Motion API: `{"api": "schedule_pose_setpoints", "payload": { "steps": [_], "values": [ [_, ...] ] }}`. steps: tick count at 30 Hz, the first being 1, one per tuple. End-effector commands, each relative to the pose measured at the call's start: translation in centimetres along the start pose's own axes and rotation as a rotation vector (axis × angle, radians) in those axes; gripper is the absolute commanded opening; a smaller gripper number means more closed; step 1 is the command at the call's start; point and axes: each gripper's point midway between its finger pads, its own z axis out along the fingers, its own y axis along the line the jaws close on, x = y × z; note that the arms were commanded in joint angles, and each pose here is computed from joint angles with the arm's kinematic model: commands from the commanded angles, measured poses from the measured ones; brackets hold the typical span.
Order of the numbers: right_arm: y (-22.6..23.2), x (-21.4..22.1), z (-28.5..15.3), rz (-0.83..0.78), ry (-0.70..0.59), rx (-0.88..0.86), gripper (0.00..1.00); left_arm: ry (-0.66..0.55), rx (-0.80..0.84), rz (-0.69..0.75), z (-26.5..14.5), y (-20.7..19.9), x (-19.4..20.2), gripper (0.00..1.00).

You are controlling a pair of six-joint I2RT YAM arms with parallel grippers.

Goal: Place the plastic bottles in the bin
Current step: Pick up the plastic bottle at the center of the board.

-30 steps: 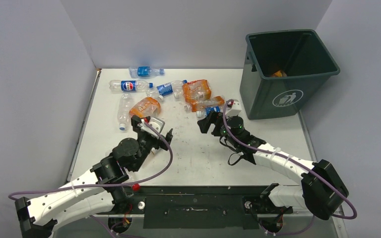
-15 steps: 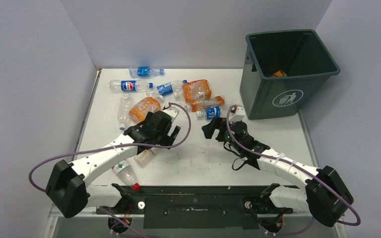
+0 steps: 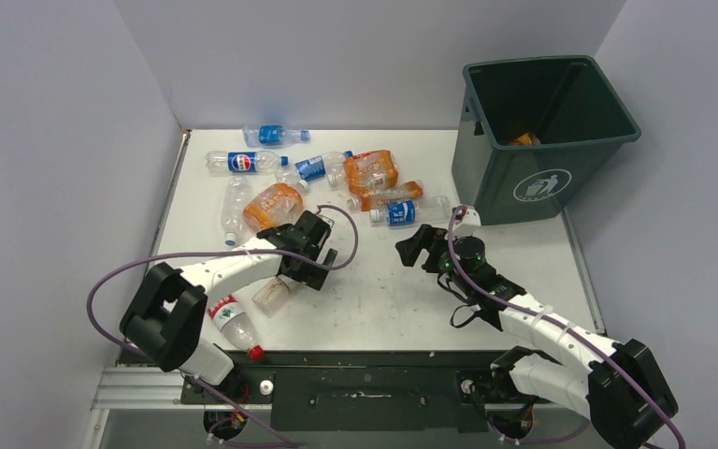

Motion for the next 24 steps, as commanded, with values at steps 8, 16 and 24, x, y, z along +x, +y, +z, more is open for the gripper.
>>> {"api": "schedule_pose_setpoints", "payload": {
  "steps": [8,16,24],
  "values": [
    [2.4,-2.7,-1.4,0.02,-0.067,-0.088,1.0,0.037,0.075,-0.055,1.6,-1.5,-0.6,0.75],
    [2.7,-4.0,-2.4,-0.018,-0.102,-0.096,1.0,-0.018,0.097,-0.047,0.5,-1.9,-1.6,0.33],
    [5.1,-6.8,-5.2,-0.078,-0.185,-0.221,0.9,-0.271,0.275,-0.043,-4.8,-4.7,-5.1,0.24]
  ]
}}
